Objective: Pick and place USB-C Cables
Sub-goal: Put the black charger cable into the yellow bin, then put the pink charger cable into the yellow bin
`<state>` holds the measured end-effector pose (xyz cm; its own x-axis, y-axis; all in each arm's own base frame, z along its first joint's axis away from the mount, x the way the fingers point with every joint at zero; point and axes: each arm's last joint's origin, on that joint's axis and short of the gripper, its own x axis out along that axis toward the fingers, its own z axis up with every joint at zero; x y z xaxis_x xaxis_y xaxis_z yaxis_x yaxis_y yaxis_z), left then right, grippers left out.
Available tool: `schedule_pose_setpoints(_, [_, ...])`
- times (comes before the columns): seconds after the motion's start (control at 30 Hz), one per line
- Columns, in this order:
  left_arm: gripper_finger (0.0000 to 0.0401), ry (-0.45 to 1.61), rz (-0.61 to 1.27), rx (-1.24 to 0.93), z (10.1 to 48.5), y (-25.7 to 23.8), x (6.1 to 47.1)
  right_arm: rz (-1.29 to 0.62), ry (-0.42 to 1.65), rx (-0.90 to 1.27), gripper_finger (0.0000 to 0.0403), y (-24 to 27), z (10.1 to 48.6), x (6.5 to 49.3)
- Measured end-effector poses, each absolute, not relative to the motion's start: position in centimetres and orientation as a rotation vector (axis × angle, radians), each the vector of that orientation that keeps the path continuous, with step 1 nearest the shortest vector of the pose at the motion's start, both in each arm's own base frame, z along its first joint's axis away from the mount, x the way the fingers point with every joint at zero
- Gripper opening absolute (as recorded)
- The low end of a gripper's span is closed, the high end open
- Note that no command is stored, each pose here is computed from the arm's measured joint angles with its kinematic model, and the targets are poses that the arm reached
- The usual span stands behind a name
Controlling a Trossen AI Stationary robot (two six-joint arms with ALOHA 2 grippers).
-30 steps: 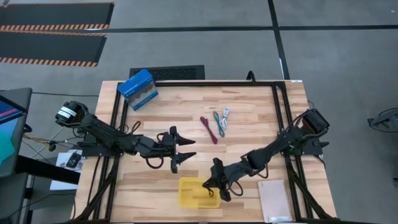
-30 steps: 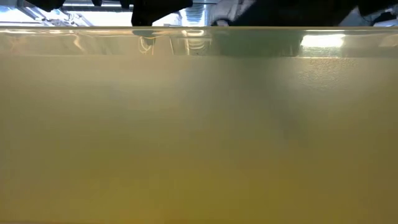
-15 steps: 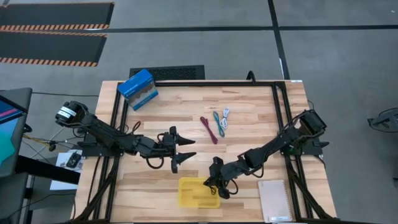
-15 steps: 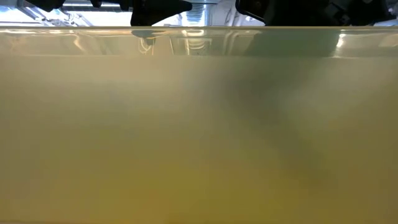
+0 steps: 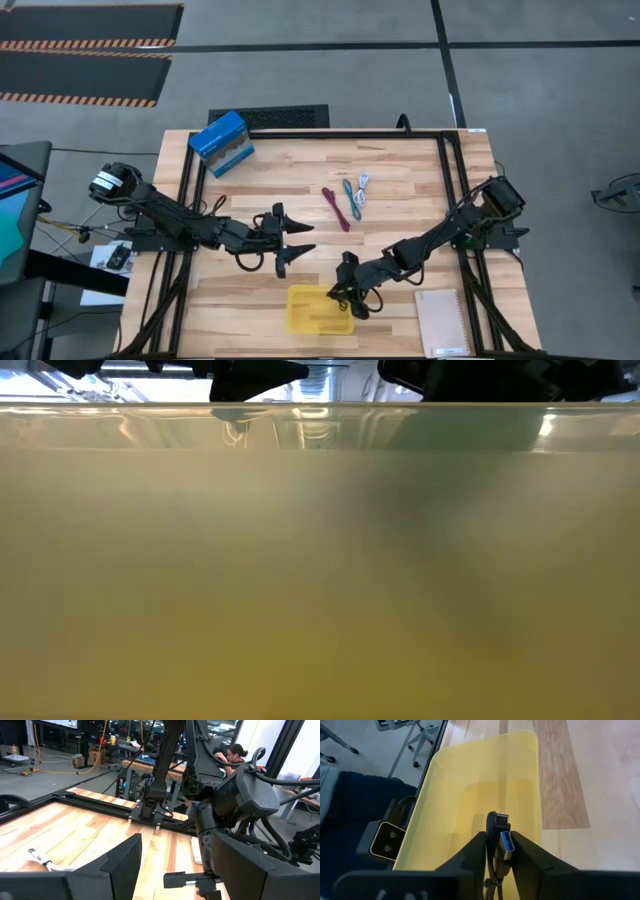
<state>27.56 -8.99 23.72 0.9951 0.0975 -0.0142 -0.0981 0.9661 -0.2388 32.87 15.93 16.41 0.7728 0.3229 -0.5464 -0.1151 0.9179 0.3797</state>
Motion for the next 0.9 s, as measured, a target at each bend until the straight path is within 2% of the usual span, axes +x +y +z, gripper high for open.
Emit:
schedule_pose_setpoints(0.2, [0.0229, 0.002, 0.100, -0.242, 23.7, -9.0, 27.6, 0.241, 0.636, 0.336, 0.0160, 15.8, 16.5, 33.0])
schedule_pose_setpoints(0.37, [0.0229, 0.001, 0.100, -0.242, 23.7, -9.0, 27.6, 0.243, 0.626, 0.334, 0.0181, 15.8, 16.6, 33.1])
schedule_pose_setpoints(0.63, [0.0229, 0.001, 0.101, -0.242, 23.7, -9.0, 27.6, 0.245, 0.608, 0.335, 0.0187, 15.5, 16.9, 33.2])
schedule_pose_setpoints(0.9, [0.0229, 0.017, 0.113, -0.235, 23.6, -8.7, 27.6, 0.282, 0.469, 0.282, 0.0187, 14.4, 21.4, 32.4])
